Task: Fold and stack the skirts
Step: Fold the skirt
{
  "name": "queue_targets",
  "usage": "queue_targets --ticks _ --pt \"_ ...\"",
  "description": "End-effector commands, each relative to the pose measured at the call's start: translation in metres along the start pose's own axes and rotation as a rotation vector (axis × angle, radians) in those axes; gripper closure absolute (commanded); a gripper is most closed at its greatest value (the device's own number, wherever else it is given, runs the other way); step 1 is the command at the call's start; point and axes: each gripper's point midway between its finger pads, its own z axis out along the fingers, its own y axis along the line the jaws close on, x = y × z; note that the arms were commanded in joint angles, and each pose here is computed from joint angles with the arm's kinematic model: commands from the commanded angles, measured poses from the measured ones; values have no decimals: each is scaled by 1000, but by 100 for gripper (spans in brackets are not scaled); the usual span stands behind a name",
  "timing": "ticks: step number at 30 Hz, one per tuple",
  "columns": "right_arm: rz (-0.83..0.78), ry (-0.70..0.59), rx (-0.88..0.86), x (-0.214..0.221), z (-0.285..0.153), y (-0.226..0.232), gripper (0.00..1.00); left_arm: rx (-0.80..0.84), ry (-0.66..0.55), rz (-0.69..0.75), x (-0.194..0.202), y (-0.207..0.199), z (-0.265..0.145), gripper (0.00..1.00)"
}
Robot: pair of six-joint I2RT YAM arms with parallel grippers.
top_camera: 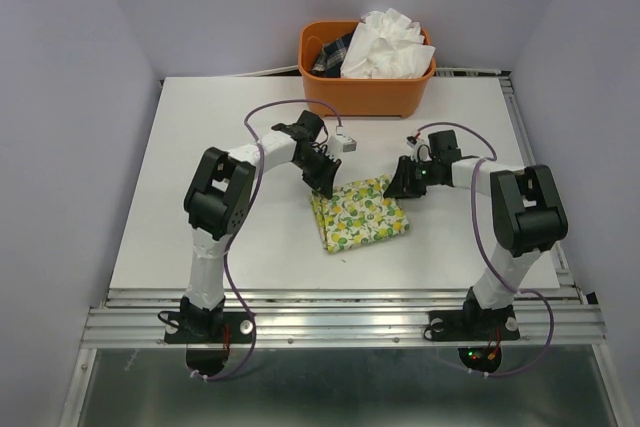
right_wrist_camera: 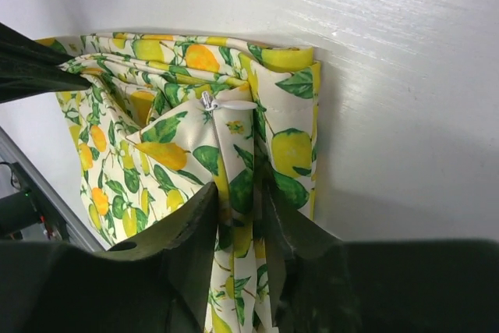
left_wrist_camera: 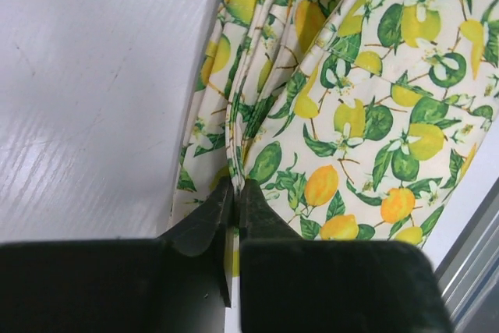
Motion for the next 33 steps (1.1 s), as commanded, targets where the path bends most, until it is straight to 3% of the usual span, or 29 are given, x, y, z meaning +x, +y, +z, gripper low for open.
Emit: queue_targets --ticks 1,8,12,21,27,30,33 --pt "-39 -37 41 -18 -5 -1 64 -54 -16 -6 -7 11 -5 100" --pt "-62 -16 128 -12 -4 -21 52 -14 -126 15 -31 -10 -23 100" --pt "-94 -29 155 -24 -8 -21 50 -31 -96 -67 -21 7 -1 100" --pt "-244 -142 266 -71 -45 -9 29 -175 -127 -126 -33 36 2 100" --pt "-404 -252 301 -112 -87 27 27 -188 -152 -70 -63 37 -10 73" --pt "-491 -232 266 -103 -92 62 28 -198 -165 -56 -73 37 -15 63" --pt "-589 -144 243 -66 -75 93 28 -214 -193 -42 -84 36 -26 59"
